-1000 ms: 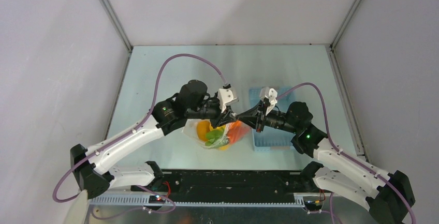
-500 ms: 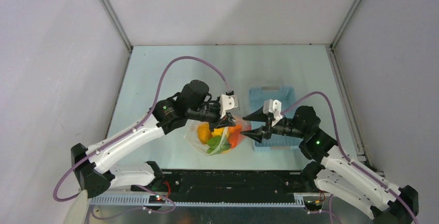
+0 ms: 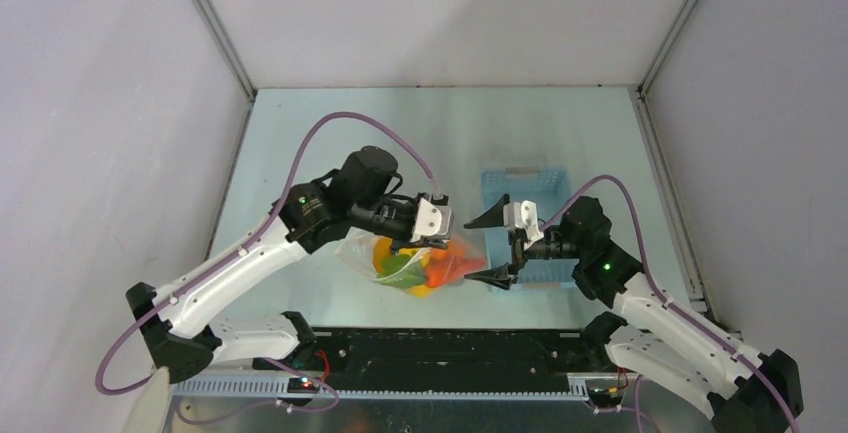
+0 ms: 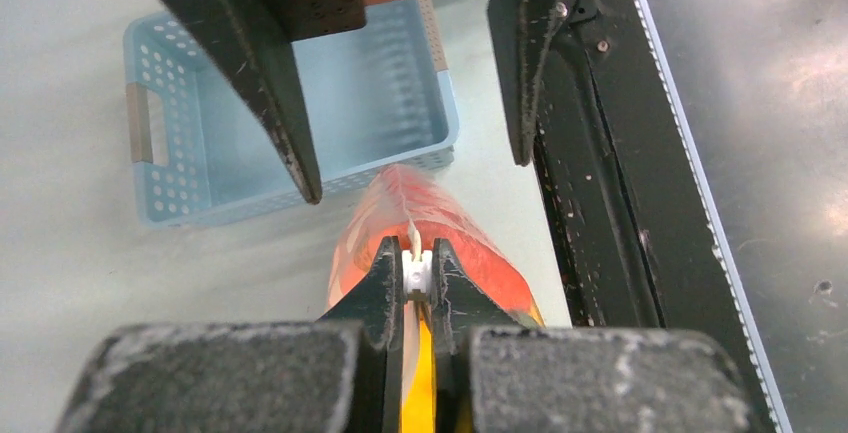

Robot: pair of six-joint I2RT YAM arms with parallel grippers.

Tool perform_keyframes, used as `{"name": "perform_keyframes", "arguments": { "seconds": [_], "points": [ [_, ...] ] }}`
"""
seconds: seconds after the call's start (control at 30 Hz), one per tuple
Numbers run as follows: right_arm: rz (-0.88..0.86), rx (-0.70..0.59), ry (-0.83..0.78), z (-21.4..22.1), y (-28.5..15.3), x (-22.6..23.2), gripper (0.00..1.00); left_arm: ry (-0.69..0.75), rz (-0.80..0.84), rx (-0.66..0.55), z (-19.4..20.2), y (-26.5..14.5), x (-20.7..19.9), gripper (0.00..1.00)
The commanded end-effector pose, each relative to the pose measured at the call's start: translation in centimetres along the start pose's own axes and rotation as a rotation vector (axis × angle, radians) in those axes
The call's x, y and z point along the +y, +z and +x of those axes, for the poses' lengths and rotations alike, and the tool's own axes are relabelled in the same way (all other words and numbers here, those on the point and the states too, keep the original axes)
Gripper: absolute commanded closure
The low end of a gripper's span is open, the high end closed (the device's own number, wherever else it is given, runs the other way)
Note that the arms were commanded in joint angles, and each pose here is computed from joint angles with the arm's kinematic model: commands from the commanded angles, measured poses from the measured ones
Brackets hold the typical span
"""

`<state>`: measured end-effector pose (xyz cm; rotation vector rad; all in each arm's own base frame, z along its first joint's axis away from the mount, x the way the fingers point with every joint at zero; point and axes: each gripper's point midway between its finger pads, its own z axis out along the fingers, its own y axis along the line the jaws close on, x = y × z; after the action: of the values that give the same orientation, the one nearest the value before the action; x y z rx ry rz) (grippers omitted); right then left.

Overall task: Place the food in the zip-top bag and seal the zipper
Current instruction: Adjust the zipper food storage bag at the center of the board.

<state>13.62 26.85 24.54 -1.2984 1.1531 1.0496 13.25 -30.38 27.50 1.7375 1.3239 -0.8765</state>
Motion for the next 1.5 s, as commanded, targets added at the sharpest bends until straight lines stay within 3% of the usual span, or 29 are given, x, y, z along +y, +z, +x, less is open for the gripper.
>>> {"name": "perform_keyframes", "arguments": {
  "seconds": [0.0,0.3,0.6,0.87,1.13,1.17,1.2,1.23,1.27,1.37,1.47],
  "points": [
    [-0.046,-0.109,-0.080,-3.5,0.9,-0.7,0.00,0.161,0.061,-0.037,-1.8,-1.4,-0.9,1.00],
    [-0.120,-0.188,-0.006,-5.1,3.0,-1.4,0.02,0.232,0.130,-0.020,-2.0,-1.9,-1.7,1.00],
    [-0.187,-0.235,0.053,-6.0,4.9,-0.6,0.14,0.164,0.074,-0.013,-2.2,-0.9,-0.1,1.00],
    [-0.061,-0.126,0.112,-3.5,5.7,-1.0,0.37,0.070,-0.073,-0.052,-3.3,-0.9,2.1,1.00],
    [-0.006,-0.068,0.087,-2.5,5.4,-0.9,0.81,0.105,-0.064,-0.083,-3.5,-1.5,1.2,0.99],
    [-0.007,-0.068,0.082,-2.5,5.4,-0.9,0.95,0.105,-0.057,-0.082,-3.5,-1.5,1.0,0.97],
    [-0.006,-0.068,0.080,-2.5,5.4,-0.9,1.00,0.105,-0.054,-0.082,-3.4,-1.5,1.0,0.88],
    [-0.003,-0.068,0.077,-2.5,5.4,-0.9,1.00,0.105,-0.055,-0.080,-3.4,-1.5,1.0,0.82],
    [-0.006,-0.067,0.075,-2.5,5.4,-0.9,1.00,0.100,-0.058,-0.075,-3.2,-1.5,1.0,0.67],
    [-0.013,-0.060,0.070,-2.3,5.4,-0.8,1.00,0.093,-0.058,-0.063,-2.7,-1.5,0.8,0.39],
    [-0.015,-0.057,0.066,-2.2,5.4,-0.7,1.00,0.093,-0.077,-0.060,-2.3,-1.6,0.8,0.24]
  ]
}}
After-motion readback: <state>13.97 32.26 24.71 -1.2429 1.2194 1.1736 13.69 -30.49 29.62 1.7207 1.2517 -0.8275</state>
